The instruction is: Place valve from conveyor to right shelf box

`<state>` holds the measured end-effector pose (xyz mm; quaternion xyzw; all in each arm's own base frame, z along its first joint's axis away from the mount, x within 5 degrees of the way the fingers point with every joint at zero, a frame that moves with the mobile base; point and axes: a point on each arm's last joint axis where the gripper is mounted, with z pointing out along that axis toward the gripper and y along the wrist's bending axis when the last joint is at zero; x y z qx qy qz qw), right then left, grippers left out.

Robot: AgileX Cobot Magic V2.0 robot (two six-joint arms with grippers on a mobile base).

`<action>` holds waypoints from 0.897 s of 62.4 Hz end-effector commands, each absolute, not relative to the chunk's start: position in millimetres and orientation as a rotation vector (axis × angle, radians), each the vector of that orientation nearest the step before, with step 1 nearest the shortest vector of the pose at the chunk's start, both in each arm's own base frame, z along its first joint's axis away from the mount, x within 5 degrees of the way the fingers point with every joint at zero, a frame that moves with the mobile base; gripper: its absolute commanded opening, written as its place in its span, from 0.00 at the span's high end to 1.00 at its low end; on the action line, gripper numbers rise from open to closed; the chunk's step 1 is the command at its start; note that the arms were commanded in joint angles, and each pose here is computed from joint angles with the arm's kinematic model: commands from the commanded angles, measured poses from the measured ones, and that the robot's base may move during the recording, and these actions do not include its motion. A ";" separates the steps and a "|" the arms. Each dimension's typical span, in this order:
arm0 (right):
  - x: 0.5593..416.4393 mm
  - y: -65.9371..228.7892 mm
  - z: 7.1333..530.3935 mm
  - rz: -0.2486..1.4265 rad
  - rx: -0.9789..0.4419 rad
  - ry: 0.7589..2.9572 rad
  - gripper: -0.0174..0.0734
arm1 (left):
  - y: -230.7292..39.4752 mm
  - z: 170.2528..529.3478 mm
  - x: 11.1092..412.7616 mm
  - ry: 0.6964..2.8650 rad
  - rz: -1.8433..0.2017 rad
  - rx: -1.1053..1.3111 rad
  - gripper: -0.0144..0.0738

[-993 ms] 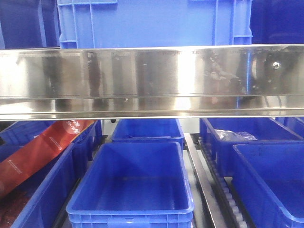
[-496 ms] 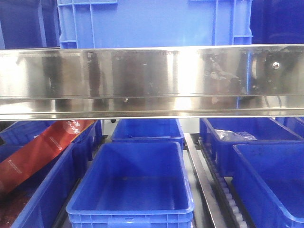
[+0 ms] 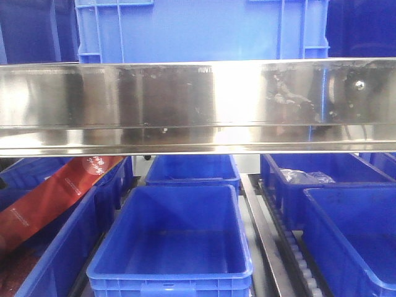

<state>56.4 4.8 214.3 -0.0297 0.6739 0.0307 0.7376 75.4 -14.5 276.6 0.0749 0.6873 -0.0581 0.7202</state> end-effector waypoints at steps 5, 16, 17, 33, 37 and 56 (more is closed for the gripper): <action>55.7 4.5 216.2 0.061 -0.065 1.449 0.99 | -8.5 246.5 61.5 1.490 -0.086 0.125 0.96; 55.7 4.5 216.2 0.061 -0.065 1.449 0.99 | -7.7 211.6 55.7 1.498 -0.088 0.121 0.96; 55.7 4.5 216.2 0.061 -0.065 1.449 0.99 | -7.6 212.1 55.7 1.491 -0.089 0.118 0.96; 55.6 4.5 216.4 0.061 -0.064 1.447 0.99 | -7.5 212.6 55.7 1.485 -0.078 0.126 0.96; 55.6 4.5 216.4 0.061 -0.064 1.447 0.99 | -7.5 212.6 55.7 1.485 -0.078 0.126 0.96; 55.6 4.5 216.4 0.061 -0.064 1.447 0.99 | -7.5 214.9 55.5 1.460 -0.079 0.125 0.96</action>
